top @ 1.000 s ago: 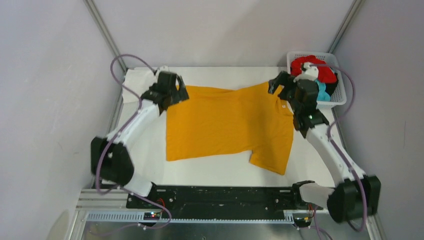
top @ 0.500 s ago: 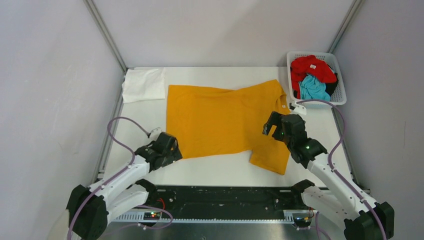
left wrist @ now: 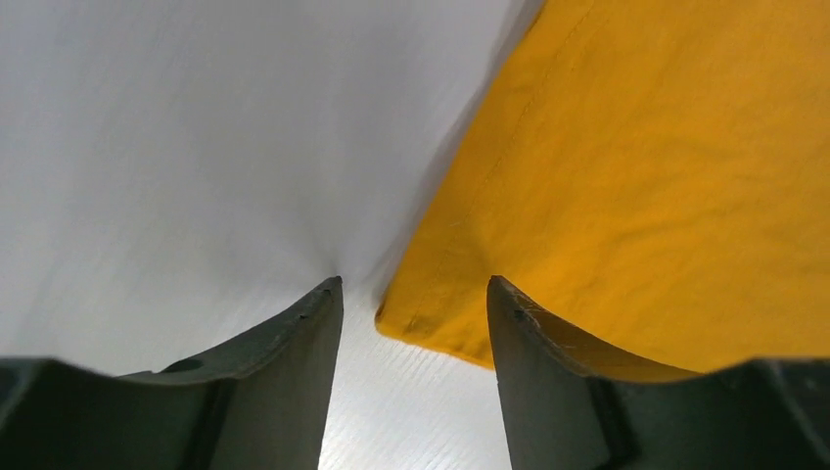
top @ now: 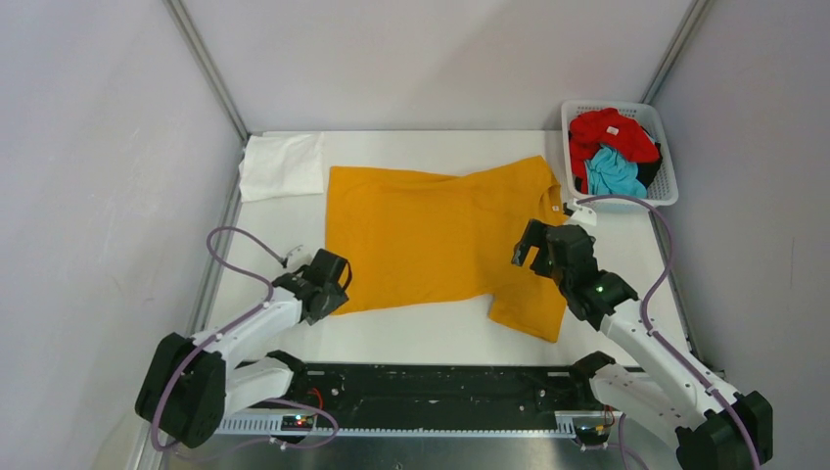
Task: Fold and stack the t-shirts
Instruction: Flatten out the tshirt
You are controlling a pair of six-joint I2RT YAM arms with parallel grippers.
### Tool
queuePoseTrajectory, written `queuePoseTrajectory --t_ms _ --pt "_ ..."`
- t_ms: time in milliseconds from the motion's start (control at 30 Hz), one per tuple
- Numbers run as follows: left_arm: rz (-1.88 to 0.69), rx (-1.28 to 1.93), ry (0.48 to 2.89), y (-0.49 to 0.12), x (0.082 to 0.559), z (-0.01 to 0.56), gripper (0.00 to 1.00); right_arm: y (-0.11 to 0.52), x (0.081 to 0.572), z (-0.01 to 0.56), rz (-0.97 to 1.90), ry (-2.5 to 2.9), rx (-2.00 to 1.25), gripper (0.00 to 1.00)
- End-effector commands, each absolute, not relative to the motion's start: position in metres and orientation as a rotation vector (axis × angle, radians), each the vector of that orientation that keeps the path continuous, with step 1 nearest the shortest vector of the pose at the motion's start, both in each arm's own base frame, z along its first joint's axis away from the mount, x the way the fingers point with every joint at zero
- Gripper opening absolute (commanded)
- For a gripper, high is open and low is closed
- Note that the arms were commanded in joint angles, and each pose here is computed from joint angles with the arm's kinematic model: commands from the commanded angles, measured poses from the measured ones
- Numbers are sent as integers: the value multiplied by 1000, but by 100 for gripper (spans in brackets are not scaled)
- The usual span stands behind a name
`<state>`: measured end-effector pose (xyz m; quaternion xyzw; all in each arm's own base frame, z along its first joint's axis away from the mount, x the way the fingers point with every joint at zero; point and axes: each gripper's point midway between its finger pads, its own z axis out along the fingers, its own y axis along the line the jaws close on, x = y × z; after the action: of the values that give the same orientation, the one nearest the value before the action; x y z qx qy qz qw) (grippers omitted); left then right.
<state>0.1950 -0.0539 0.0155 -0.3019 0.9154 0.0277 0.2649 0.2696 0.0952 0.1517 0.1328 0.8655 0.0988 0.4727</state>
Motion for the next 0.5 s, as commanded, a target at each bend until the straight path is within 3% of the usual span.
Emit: queuePoseTrajectory --t_ms 0,100,467 --pt "60 -899 2467 -59 204 12 57 91 273 155 210 2098 331 99" --pt "43 -889 2519 -63 196 5 51 88 273 155 191 2091 341 99" --pt "40 -811 2638 -76 180 -9 44 80 271 150 139 2102 365 99"
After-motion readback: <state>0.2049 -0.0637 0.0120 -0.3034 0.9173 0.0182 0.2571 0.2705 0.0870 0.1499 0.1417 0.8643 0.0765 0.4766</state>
